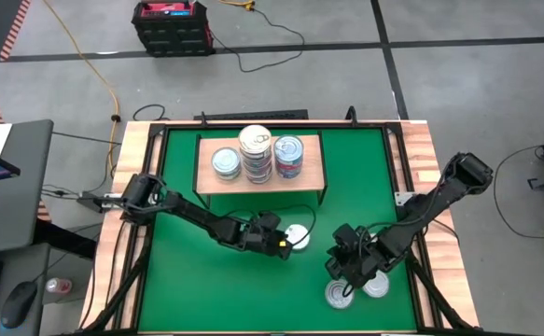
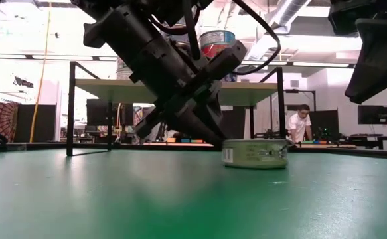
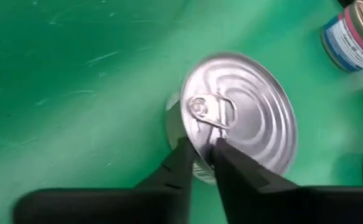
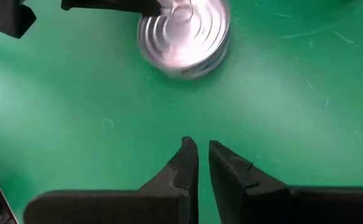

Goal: Stack canned seafood by type on shelf
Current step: Stack the green tuna can on top of the colored tuna cans

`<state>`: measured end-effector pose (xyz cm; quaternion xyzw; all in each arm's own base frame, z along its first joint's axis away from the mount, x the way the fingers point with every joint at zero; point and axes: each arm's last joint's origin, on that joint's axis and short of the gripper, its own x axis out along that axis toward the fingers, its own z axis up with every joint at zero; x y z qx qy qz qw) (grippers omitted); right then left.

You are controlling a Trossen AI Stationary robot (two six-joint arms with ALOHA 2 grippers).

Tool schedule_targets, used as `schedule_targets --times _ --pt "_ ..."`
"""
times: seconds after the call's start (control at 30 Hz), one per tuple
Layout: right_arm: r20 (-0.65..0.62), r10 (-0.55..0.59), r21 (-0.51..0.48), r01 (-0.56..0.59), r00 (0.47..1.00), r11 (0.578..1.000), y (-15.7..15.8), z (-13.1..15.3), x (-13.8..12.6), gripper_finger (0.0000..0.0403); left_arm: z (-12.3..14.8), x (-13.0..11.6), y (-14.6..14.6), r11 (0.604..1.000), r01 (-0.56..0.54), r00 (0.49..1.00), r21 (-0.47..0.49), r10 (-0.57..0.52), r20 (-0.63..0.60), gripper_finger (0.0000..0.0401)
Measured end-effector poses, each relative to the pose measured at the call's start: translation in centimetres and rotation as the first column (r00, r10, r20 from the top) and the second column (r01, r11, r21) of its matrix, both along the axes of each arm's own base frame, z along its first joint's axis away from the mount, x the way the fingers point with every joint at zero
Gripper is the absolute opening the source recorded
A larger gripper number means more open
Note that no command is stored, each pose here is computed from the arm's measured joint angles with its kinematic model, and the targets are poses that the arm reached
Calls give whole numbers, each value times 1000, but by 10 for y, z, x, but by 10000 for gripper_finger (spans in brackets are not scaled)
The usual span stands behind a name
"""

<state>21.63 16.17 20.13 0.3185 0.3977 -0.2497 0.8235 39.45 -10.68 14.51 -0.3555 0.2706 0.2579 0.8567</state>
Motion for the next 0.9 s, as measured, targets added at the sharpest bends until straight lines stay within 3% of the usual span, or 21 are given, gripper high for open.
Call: schedule_targets --times 0.1,0.23,0.37,0.57,0.73,0.9 --pt "2 25 -11 -25 1000 1000 1 0 1 66 0 0 -1 998 55 998 18 -55 -27 12" --pt "11 110 -50 -109 994 993 2 2 3 66 0 -2 -6 986 154 987 72 -149 -63 2" --pt "18 202 -98 -199 979 975 3 3 7 74 -1 -4 -11 979 186 980 83 -179 -83 1" --pt "60 309 -8 -309 949 951 -3 8 25 139 -2 -6 -11 972 220 972 89 -210 -108 0" --pt "59 284 32 -286 957 958 -16 8 34 201 -7 -11 -8 972 208 965 106 -186 -185 0" --pt "81 278 24 -281 957 960 -22 10 40 222 -14 -21 -5 980 169 950 104 -134 -281 0"
